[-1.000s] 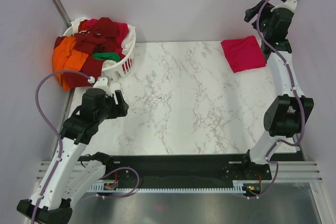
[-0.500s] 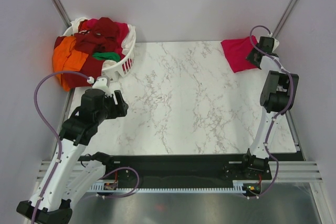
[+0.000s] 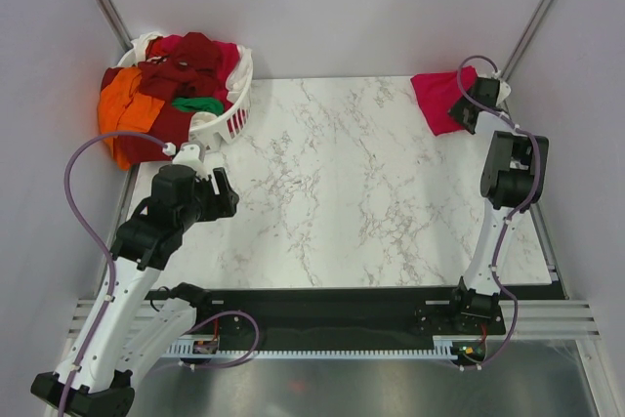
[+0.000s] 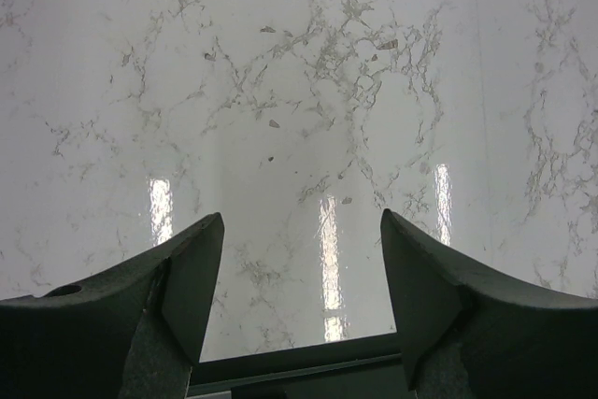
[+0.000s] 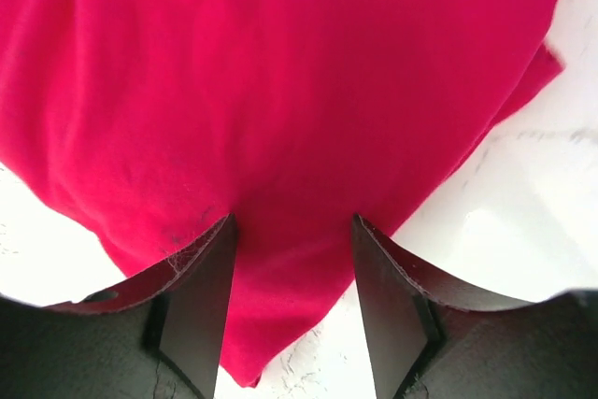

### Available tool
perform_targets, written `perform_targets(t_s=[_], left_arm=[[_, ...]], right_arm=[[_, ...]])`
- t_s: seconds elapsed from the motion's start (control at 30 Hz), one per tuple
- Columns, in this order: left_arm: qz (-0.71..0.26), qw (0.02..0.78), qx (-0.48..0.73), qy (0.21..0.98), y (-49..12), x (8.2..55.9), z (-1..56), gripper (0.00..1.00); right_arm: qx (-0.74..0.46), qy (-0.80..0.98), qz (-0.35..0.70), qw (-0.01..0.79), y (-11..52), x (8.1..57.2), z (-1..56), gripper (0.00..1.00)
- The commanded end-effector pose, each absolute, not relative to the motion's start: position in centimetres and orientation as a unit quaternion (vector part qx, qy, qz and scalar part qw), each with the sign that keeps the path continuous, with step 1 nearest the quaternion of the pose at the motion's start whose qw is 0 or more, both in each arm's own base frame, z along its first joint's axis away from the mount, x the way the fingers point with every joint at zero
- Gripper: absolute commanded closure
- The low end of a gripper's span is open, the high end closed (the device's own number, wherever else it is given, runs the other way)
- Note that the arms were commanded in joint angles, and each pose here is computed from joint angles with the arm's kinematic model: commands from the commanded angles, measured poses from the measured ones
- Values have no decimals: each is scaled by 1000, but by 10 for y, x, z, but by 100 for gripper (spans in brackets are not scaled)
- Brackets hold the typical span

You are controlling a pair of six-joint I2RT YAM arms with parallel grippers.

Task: Fold and stack the t-shirts
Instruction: Neatly place the folded tshirt to the corner

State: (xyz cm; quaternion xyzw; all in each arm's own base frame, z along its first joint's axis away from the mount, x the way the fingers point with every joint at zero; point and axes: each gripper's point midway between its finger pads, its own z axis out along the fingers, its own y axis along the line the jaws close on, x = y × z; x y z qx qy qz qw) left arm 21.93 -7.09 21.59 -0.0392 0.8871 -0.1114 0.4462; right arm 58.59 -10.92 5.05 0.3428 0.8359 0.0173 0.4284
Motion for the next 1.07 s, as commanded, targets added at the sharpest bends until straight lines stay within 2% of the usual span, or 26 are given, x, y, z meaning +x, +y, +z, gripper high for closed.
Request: perform_targets(t_s=[0.0, 0.3, 0.4, 0.43, 0.5, 0.53, 0.67, 0.73, 0.8, 0.83, 0.87, 0.93, 0.97, 1.0, 1.03], left_arm=[[-113, 459, -52, 880, -70, 224, 220, 24], [-114, 462, -53, 878, -70, 223, 222, 24], [-117, 462, -52, 878, -71, 223, 222, 23], [-118, 463, -50, 877, -71, 222, 223, 21], [-131, 471, -40, 872, -74, 219, 229, 11], [-133, 473, -38, 870, -75, 218, 230, 0], [-134, 485, -39, 863, -73, 216, 236, 0], [-136, 489, -38, 861, -72, 214, 238, 0], [-138, 492, -36, 859, -73, 213, 240, 0], [-141, 492, -34, 858, -74, 213, 240, 0], [-146, 493, -30, 857, -76, 212, 241, 0], [-147, 496, -17, 856, -77, 212, 242, 22], [-169, 510, 4, 844, -85, 209, 251, 30], [-178, 514, 14, 839, -88, 208, 254, 28], [-182, 523, 15, 833, -88, 206, 260, 21]], right_arm=[[369, 824, 58, 426, -86, 589, 38, 40], [368, 802, 153, 445, -49, 610, 48, 40], [362, 800, 144, 456, -52, 608, 63, 34], [356, 798, 146, 464, -52, 608, 76, 26], [345, 800, 139, 470, -52, 603, 90, 19], [333, 798, 133, 485, -54, 600, 112, 13], [305, 791, 96, 522, -57, 575, 169, 5], [282, 773, 86, 561, -56, 559, 220, 3], [266, 770, 78, 574, -47, 541, 238, 2], [260, 752, 78, 601, -44, 526, 272, 2], [247, 757, 75, 600, -35, 514, 270, 2], [231, 734, 89, 632, -22, 486, 309, 2], [225, 742, 105, 623, -8, 474, 298, 2], [208, 732, 131, 635, 5, 455, 317, 2], [200, 732, 143, 635, 17, 444, 317, 2]])
